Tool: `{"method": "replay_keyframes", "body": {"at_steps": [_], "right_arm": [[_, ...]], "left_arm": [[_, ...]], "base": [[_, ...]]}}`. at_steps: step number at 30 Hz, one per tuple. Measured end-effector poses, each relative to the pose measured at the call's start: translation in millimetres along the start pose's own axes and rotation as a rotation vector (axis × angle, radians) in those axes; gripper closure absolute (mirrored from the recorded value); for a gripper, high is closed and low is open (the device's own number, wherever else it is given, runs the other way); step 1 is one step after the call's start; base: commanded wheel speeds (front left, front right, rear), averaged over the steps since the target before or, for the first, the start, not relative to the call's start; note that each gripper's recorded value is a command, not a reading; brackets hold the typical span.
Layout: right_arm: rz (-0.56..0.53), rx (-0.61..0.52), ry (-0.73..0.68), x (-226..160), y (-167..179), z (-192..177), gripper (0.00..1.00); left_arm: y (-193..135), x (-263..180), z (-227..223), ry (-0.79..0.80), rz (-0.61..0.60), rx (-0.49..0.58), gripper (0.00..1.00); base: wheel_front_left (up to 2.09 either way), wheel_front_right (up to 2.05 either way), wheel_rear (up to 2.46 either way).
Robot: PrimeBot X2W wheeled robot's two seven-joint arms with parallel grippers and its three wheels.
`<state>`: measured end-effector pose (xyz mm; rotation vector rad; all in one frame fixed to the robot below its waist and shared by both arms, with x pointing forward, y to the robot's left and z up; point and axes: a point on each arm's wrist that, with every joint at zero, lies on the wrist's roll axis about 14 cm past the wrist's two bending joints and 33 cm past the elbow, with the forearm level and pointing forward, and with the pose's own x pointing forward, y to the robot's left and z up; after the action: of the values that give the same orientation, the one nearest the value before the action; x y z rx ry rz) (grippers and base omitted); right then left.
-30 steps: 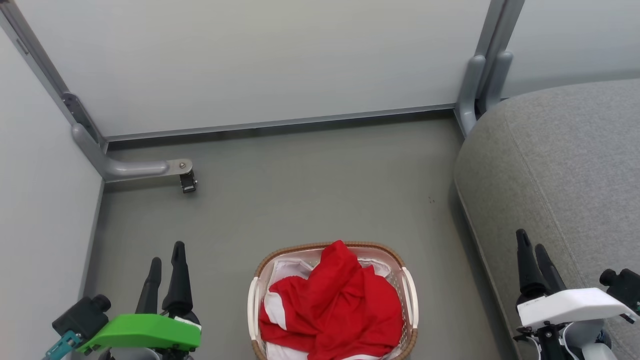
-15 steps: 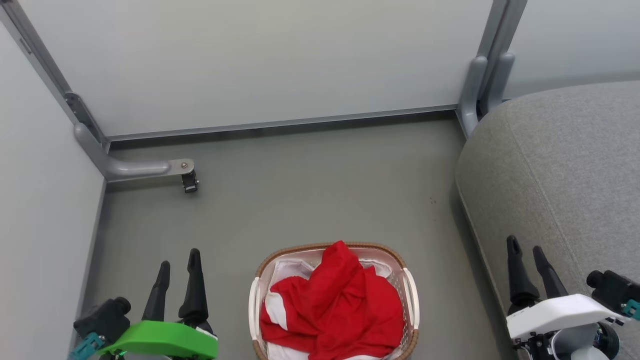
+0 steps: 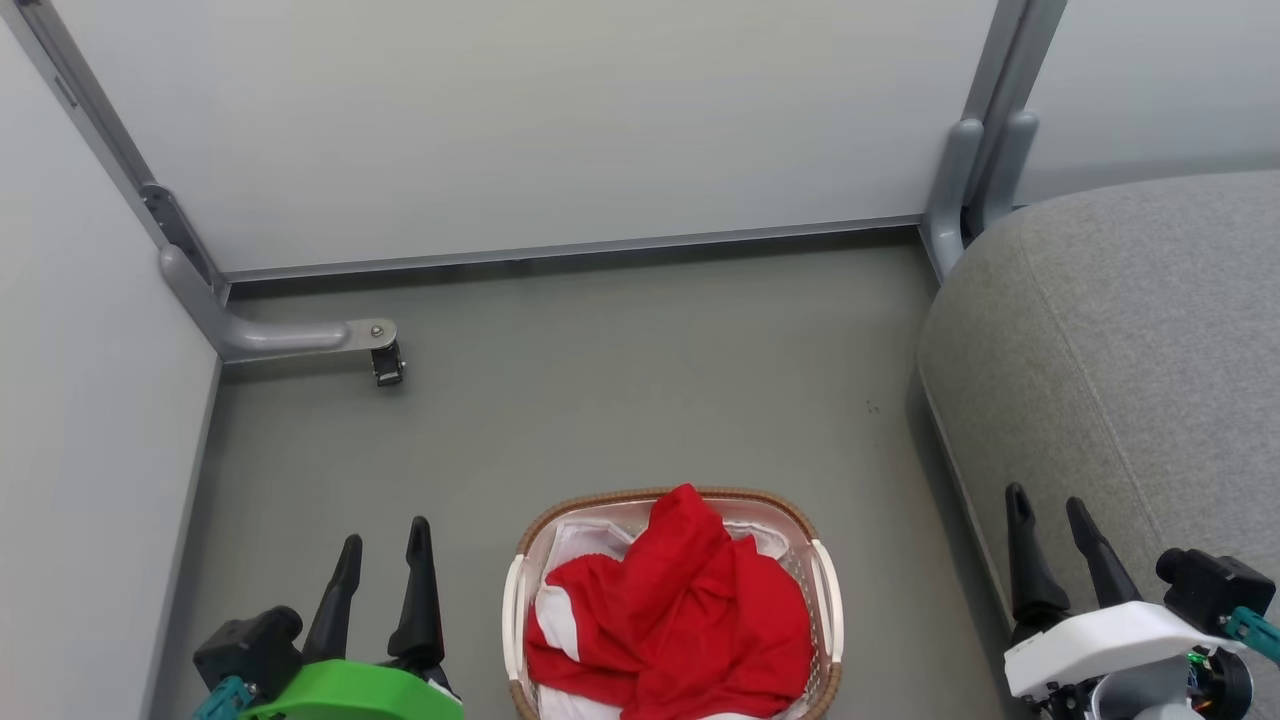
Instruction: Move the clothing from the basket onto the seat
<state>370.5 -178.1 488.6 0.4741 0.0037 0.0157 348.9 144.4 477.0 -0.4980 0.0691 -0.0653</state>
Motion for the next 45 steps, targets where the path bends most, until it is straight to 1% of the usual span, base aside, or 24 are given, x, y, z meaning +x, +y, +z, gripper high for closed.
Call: {"method": "replay_keyframes", "body": {"at_steps": [9, 23, 40, 45], "right_arm": [[0.014, -0.079, 0.000, -1, 1, -2, 0.00], [0.068, -0.198, 0.002, 1, 14, -6, 0.00], [0.112, -0.318, 0.006, 2, 21, -12, 0.00], [0.122, -0.334, 0.009, 2, 23, -14, 0.00]], "left_arm": [[-3, -4, -5, 0.007, -0.013, 0.066, 0.00], [-7, -10, -10, 0.006, -0.033, 0.164, 0.00], [-8, -13, -16, 0.007, -0.044, 0.231, 0.00], [-8, -14, -18, 0.012, -0.048, 0.243, 0.00]], "base": [[0.00, 0.00, 0.00], [0.00, 0.00, 0.00], [0.00, 0.00, 0.00], [0.00, 0.00, 0.00]]}}
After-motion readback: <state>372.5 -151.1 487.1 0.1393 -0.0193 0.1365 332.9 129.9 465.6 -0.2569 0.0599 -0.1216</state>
